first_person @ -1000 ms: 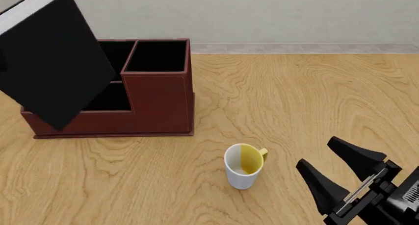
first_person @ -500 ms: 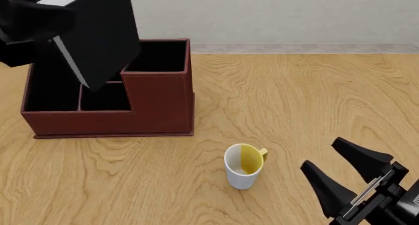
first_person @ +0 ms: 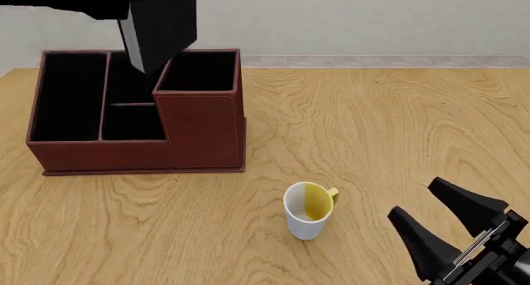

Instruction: Pick up the book and place it in the right compartment of the caddy.

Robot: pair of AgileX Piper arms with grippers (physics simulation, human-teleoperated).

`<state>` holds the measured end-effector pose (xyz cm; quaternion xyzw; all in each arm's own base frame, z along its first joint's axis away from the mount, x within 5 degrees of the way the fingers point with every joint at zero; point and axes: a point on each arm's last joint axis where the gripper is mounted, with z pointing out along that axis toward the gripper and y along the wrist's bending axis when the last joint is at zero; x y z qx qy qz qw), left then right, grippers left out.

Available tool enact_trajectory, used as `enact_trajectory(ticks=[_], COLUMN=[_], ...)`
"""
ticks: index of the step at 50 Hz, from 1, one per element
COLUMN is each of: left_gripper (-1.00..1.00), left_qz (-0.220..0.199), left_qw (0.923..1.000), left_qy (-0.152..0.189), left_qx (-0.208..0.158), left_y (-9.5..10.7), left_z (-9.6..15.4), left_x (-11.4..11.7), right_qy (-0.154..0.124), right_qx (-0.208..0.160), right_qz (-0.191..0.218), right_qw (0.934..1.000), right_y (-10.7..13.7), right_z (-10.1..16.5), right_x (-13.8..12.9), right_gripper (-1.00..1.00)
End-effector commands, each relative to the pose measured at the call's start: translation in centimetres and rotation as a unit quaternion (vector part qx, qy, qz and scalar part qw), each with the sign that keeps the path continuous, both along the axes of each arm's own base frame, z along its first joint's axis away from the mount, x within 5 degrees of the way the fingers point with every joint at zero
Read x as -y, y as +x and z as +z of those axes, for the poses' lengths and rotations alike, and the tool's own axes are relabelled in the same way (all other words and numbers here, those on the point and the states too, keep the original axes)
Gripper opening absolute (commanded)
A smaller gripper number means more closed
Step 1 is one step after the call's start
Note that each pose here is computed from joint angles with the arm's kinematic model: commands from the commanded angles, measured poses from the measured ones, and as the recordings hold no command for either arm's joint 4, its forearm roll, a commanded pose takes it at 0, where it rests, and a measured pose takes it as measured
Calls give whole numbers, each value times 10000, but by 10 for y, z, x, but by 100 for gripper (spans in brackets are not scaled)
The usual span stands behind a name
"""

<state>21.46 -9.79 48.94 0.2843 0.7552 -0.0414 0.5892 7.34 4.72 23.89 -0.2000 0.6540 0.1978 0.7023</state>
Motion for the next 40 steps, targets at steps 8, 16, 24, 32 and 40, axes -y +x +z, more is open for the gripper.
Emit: enact_trajectory(ticks=[8,16,24,32,40], left_gripper=[-100,-100,-100,-100,-100], left_qz=[139,221,249,247,243], left_qw=[9998,9997,9996,9994,9994], left_qy=[129,81,95,180,176], left_qx=[21,-19,-54,-143,-176], left_y=[56,78,95,112,119], left_z=[16,12,6,-12,-19], left_x=[15,19,24,30,34], right_qy=[7,-12,-26,-49,-54], right_qx=[-15,-7,-16,-17,-36], right_qz=[-66,-122,-190,-209,-221], right_qw=[10000,9999,9998,9998,9997], right_y=[-2,-4,-4,-2,-1], right_z=[0,1,1,1,-1], right_x=[3,5,6,6,5], right_gripper=[100,100,100,100,100])
